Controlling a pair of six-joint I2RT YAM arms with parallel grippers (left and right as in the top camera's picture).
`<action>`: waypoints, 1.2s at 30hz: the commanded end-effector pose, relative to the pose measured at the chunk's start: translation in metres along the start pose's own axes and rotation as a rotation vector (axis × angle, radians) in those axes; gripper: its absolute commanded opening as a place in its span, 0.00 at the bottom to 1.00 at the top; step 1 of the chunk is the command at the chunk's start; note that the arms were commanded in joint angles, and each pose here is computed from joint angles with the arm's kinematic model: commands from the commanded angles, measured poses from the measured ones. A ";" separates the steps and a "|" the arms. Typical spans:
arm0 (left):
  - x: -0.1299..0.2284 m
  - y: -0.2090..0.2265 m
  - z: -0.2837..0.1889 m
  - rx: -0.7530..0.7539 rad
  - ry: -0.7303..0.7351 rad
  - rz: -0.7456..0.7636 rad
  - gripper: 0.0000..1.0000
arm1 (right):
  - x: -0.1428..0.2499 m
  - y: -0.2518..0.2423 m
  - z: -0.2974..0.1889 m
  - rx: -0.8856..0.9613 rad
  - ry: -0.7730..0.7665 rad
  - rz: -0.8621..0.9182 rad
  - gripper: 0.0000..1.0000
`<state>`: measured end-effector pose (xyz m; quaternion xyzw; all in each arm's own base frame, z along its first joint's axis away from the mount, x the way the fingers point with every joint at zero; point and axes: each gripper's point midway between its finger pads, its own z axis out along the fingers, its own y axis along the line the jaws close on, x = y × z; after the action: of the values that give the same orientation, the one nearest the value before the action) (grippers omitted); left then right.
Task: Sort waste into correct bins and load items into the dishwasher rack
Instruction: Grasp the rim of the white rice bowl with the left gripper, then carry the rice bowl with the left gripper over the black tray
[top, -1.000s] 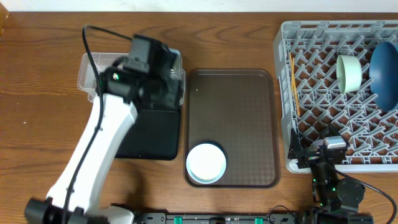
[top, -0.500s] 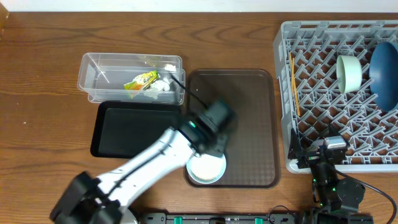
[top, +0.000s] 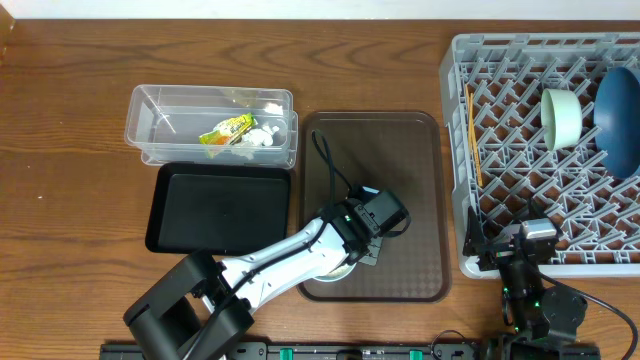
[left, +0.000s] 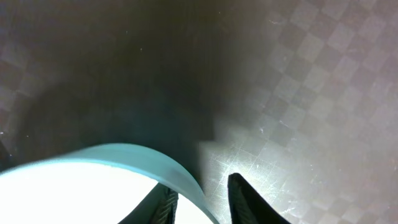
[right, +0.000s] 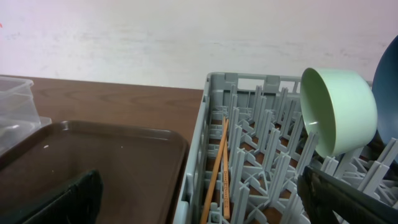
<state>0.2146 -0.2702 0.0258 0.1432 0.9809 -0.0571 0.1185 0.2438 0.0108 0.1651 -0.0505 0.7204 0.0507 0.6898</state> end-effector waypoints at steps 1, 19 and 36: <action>-0.006 0.003 -0.002 -0.023 -0.020 0.005 0.24 | 0.001 0.001 0.000 -0.006 -0.001 -0.002 0.99; -0.054 0.004 -0.082 -0.087 -0.140 0.155 0.06 | 0.001 0.001 0.000 -0.006 -0.001 -0.002 0.99; -0.044 0.117 -0.145 0.329 -0.054 -0.354 0.06 | 0.001 0.001 0.000 -0.006 -0.001 -0.002 0.99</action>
<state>0.2710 -0.1433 0.1688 -0.0123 0.9795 -0.1259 0.1567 0.2438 0.0108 0.1651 -0.0505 0.7204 0.0507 0.6898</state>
